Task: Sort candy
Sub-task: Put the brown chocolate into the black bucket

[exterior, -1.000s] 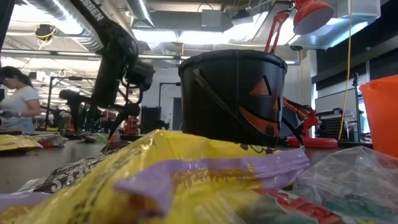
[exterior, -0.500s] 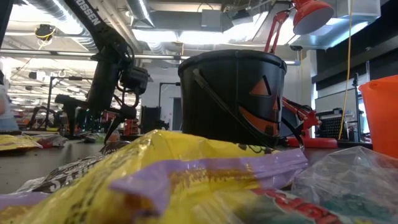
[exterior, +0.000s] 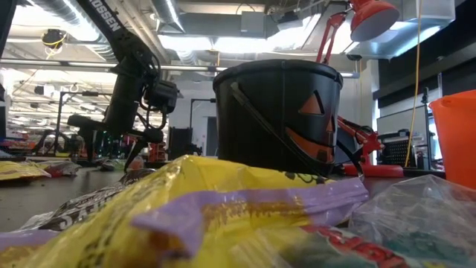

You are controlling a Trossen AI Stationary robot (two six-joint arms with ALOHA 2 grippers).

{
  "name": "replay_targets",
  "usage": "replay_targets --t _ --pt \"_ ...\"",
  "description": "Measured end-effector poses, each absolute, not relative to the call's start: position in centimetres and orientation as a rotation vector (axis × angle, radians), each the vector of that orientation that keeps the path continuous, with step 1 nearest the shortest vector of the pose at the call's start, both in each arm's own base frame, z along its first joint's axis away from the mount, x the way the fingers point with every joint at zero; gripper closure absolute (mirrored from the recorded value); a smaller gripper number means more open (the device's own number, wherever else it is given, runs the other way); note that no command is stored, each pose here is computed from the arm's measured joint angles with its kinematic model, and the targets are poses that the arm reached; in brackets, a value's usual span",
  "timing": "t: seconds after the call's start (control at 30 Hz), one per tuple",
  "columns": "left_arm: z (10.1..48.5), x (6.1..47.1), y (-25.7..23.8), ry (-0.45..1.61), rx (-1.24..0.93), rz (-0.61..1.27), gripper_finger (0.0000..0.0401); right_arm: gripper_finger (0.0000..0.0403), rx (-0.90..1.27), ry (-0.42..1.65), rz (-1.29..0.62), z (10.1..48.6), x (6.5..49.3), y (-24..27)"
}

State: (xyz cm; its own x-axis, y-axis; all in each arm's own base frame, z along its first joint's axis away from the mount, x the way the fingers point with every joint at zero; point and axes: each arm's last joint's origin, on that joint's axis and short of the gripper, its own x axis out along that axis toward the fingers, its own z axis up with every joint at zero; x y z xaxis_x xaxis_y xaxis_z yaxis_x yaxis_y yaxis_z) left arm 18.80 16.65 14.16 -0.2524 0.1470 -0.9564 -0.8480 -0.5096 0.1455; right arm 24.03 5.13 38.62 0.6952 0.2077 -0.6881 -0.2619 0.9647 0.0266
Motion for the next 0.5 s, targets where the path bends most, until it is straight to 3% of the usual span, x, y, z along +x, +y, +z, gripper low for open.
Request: replay_targets --t 0.27,0.5 --pt "14.14 19.15 16.14 0.927 -1.278 1.823 0.0192 0.0286 -0.075 0.758 0.262 38.62 24.02 5.13" --pt "14.12 19.37 15.71 0.957 -1.292 1.797 0.0252 0.0286 -0.075 0.758 0.262 38.62 24.02 5.13"
